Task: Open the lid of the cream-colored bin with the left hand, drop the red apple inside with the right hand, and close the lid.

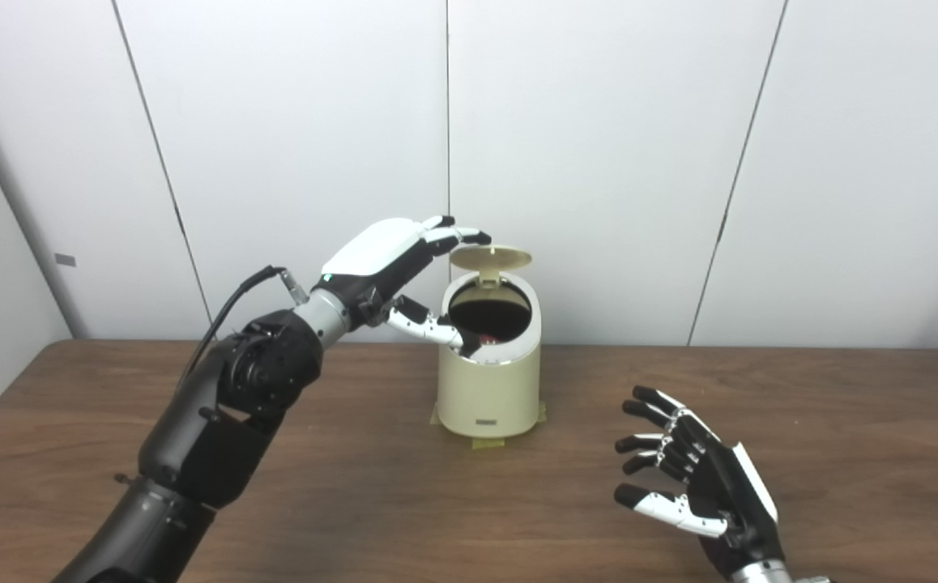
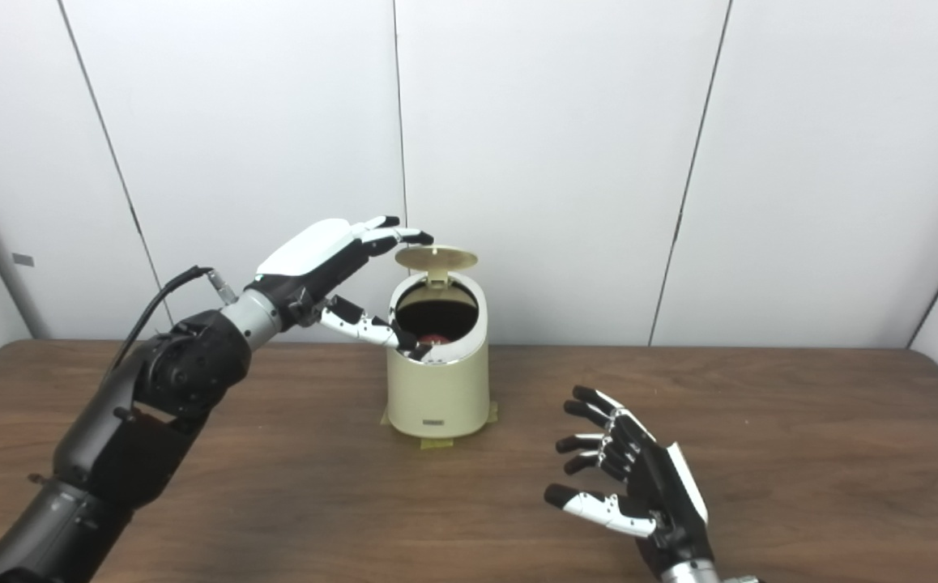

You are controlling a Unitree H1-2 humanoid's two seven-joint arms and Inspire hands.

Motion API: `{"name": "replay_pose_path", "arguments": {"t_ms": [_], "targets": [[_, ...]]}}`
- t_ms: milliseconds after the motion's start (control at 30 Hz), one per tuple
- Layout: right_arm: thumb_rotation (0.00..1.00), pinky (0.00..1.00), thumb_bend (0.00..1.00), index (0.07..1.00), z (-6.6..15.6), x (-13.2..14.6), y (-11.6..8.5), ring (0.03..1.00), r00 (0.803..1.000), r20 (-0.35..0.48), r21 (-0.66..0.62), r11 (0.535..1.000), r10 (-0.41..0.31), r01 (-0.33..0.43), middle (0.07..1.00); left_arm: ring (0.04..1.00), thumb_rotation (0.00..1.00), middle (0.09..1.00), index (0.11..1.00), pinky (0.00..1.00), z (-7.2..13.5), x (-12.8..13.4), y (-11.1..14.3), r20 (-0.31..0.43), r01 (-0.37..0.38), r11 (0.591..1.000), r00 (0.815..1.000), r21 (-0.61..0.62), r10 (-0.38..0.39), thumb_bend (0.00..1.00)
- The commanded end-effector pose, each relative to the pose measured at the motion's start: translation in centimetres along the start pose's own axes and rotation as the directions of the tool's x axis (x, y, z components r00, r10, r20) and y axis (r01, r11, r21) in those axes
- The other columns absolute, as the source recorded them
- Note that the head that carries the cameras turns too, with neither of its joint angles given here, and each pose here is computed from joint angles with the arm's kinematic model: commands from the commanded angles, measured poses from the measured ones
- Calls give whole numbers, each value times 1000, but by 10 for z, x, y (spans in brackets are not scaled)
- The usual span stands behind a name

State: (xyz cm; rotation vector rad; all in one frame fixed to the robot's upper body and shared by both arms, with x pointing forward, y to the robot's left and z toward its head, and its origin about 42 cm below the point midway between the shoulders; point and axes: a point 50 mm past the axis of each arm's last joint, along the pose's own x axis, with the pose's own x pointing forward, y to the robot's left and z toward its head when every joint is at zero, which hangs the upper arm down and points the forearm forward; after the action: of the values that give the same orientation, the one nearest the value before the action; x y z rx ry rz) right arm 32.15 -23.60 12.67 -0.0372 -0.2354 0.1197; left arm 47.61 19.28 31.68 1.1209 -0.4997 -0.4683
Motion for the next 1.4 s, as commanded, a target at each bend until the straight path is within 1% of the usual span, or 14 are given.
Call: {"name": "replay_pose_path", "arguments": {"t_ms": [0, 67, 200, 300, 433, 600, 933, 1067, 1133, 1233, 1367], "targets": [[263, 494, 806, 810, 13, 10, 6, 608, 998, 67, 25, 1000, 11, -13, 795, 1000, 305, 902, 886, 1000, 11, 5, 24, 58, -46, 997, 997, 69, 42, 853], [260, 500, 801, 812, 13, 10, 7, 609, 998, 68, 28, 999, 14, -16, 796, 1000, 305, 898, 887, 1000, 9, 5, 21, 59, -33, 997, 998, 74, 29, 848], [263, 499, 822, 804, 13, 10, 8, 608, 998, 60, 38, 999, 5, -8, 796, 1000, 309, 904, 887, 1000, 8, 3, 16, 61, -10, 998, 998, 55, 6, 852], [263, 500, 825, 802, 14, 10, 8, 609, 998, 56, 36, 999, 6, -8, 797, 1000, 314, 908, 891, 1000, 8, 3, 16, 62, 1, 998, 998, 70, -6, 852], [260, 501, 829, 797, 14, 10, 9, 604, 999, 50, 36, 999, 1, -3, 793, 1000, 315, 901, 887, 1000, 9, 2, 15, 72, 0, 995, 997, 97, -7, 853], [264, 508, 821, 801, 15, 10, 10, 609, 999, 51, 20, 1000, 10, -11, 793, 1000, 285, 891, 877, 1000, 10, 1, 13, 83, 3, 993, 996, 122, -13, 872], [251, 509, 825, 794, 15, 10, 12, 615, 999, 48, 31, 999, 15, -17, 791, 1000, 289, 890, 875, 1000, 9, -3, 7, 91, 12, 988, 996, 152, -26, 875], [260, 503, 833, 793, 14, 10, 11, 611, 998, 54, 32, 999, 15, -17, 789, 1000, 281, 881, 868, 1000, 11, -5, 5, 107, 10, 980, 994, 201, -32, 883], [271, 502, 837, 794, 15, 10, 11, 608, 999, 51, 20, 1000, 12, -13, 786, 1000, 294, 883, 868, 1000, 11, -6, 4, 108, 17, 972, 993, 233, -43, 882], [271, 500, 822, 801, 15, 10, 10, 610, 998, 56, 15, 1000, 20, -20, 788, 1000, 301, 880, 865, 1000, 12, -7, 1, 121, 22, 958, 991, 285, -59, 881], [273, 501, 825, 800, 16, 10, 10, 611, 998, 55, 13, 1000, 21, -22, 790, 1000, 304, 880, 865, 1000, 14, -8, -3, 129, 36, 939, 988, 342, -84, 883]]}}
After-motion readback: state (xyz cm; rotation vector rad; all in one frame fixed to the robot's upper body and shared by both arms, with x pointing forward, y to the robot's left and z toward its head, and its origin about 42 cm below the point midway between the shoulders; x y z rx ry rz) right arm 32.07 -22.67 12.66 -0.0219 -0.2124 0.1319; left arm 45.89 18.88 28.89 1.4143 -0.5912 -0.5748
